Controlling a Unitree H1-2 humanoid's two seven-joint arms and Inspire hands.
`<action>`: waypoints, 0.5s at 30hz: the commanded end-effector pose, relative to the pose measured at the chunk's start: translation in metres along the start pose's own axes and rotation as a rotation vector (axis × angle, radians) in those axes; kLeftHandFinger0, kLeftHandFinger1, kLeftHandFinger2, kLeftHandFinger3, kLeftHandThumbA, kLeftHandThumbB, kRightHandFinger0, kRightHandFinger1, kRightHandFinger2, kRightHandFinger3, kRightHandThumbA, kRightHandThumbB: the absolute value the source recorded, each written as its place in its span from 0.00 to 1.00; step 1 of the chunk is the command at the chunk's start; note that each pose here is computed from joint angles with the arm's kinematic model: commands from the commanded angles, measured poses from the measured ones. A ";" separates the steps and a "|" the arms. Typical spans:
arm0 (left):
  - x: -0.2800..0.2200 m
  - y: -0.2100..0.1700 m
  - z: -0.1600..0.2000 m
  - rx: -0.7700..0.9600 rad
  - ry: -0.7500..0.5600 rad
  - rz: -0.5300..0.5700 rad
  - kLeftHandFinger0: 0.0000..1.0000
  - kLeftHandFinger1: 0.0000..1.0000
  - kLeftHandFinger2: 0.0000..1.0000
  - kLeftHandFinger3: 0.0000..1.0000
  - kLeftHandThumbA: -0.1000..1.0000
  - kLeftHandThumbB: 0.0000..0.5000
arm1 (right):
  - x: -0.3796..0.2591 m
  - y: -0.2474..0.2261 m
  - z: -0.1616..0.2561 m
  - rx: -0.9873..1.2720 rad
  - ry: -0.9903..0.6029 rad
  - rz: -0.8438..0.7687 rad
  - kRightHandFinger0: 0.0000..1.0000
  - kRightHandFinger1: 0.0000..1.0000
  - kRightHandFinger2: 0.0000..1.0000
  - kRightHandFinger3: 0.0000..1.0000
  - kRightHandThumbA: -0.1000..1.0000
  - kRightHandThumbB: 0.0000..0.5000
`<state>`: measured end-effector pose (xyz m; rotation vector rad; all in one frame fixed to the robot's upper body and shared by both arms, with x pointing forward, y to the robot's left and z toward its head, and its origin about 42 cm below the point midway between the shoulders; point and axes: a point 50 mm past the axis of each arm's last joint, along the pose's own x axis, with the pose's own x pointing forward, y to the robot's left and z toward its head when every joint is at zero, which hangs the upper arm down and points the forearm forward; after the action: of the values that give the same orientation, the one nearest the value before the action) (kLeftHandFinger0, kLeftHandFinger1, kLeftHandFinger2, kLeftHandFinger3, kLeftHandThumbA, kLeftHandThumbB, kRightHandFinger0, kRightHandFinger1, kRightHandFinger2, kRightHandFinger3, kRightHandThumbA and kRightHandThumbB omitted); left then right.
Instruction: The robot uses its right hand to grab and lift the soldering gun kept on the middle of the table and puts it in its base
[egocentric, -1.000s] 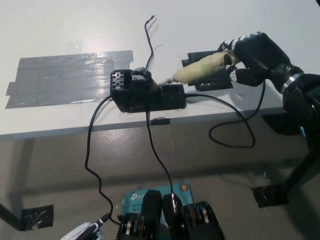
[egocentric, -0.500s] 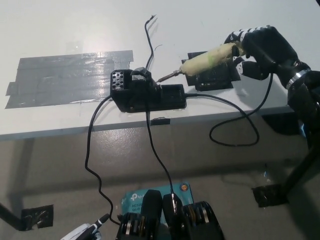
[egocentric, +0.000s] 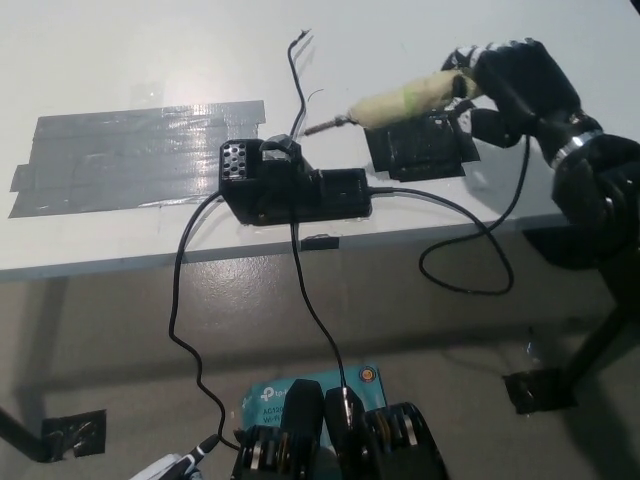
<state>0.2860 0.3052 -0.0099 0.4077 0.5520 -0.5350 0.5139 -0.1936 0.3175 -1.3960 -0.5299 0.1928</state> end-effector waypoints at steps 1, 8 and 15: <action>-0.002 0.003 0.007 0.022 -0.027 0.020 0.00 0.01 0.00 0.00 1.00 1.00 | 0.021 -0.047 0.014 -0.074 0.024 -0.145 0.00 0.05 0.45 0.36 0.00 0.00; -0.002 0.002 0.008 0.010 -0.030 0.019 0.00 0.00 0.00 0.00 1.00 1.00 | 0.030 -0.053 0.027 -0.035 0.030 -0.135 0.00 0.06 0.32 0.43 0.00 0.10; 0.000 0.002 0.010 0.013 -0.032 0.017 0.00 0.00 0.00 0.00 1.00 1.00 | 0.026 -0.047 0.026 -0.069 0.021 -0.136 0.00 0.00 0.21 0.23 0.00 0.08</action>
<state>0.2854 0.3030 -0.0091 0.4064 0.5467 -0.5376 0.5152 -0.1738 0.3315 -1.4117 -0.5059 0.1266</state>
